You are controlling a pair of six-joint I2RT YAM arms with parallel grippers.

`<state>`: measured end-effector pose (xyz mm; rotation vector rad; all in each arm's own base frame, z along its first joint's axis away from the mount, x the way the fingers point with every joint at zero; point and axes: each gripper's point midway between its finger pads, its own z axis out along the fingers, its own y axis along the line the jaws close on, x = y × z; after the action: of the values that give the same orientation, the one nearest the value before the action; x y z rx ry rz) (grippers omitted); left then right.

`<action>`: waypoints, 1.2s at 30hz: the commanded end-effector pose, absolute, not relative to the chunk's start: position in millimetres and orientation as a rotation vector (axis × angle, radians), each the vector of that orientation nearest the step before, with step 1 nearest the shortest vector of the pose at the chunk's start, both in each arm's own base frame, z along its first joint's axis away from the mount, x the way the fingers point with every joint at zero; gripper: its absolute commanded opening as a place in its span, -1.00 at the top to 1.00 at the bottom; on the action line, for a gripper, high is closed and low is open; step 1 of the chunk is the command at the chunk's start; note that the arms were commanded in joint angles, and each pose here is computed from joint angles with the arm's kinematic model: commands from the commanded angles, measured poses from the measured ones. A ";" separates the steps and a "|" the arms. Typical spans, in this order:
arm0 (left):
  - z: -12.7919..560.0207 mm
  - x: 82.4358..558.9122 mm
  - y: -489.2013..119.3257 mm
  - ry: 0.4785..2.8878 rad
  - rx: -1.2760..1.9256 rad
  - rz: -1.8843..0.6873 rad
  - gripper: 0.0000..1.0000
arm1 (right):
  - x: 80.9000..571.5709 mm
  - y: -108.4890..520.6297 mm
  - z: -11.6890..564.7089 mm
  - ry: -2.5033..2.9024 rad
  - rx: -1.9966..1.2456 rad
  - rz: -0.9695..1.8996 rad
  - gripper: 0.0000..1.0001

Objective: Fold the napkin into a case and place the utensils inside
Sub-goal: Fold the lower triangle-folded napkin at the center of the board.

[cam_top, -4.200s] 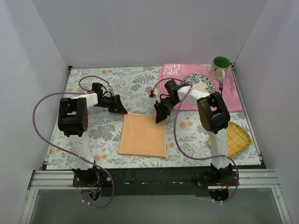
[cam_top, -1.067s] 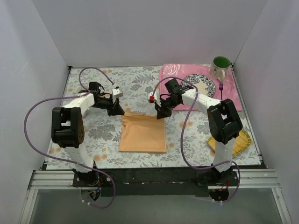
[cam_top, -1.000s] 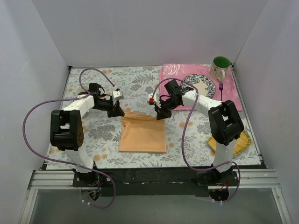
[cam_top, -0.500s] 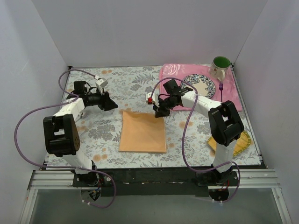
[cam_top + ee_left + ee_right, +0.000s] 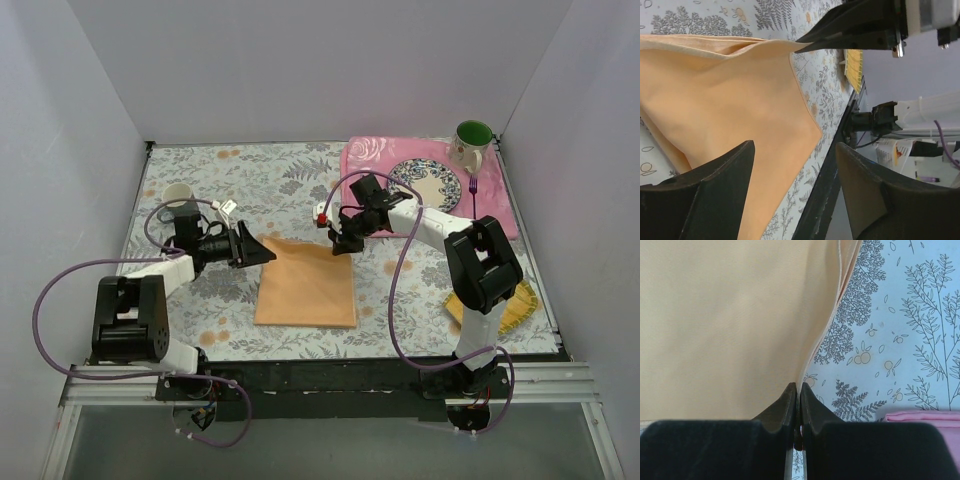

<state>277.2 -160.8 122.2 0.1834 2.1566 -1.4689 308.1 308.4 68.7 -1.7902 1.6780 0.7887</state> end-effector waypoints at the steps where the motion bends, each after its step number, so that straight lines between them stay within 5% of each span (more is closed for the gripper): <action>1: 123.1 299.5 -163.0 2.134 0.037 -1.509 -0.31 | 313.0 313.5 92.5 1.589 -1.771 0.779 0.97; 13: 30.5 304.2 -157.8 2.401 -0.274 -1.389 -0.29 | 311.0 313.9 91.4 1.570 -1.789 0.783 0.97; 21: 27.7 306.4 -147.0 2.374 -0.420 -1.445 -0.29 | 305.6 309.5 89.3 1.534 -1.814 0.766 0.97; 29: 126.3 342.0 -145.2 2.090 0.300 -1.310 -0.22 | 294.8 309.0 94.2 1.442 -1.848 0.764 0.97; 36: 132.2 362.2 -127.5 2.030 0.738 -1.065 -0.27 | 278.5 312.3 88.1 1.294 -1.941 0.702 0.97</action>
<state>375.3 -139.0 144.0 0.4083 2.0556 -1.2006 285.1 301.0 73.9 -1.8921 1.4782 0.7485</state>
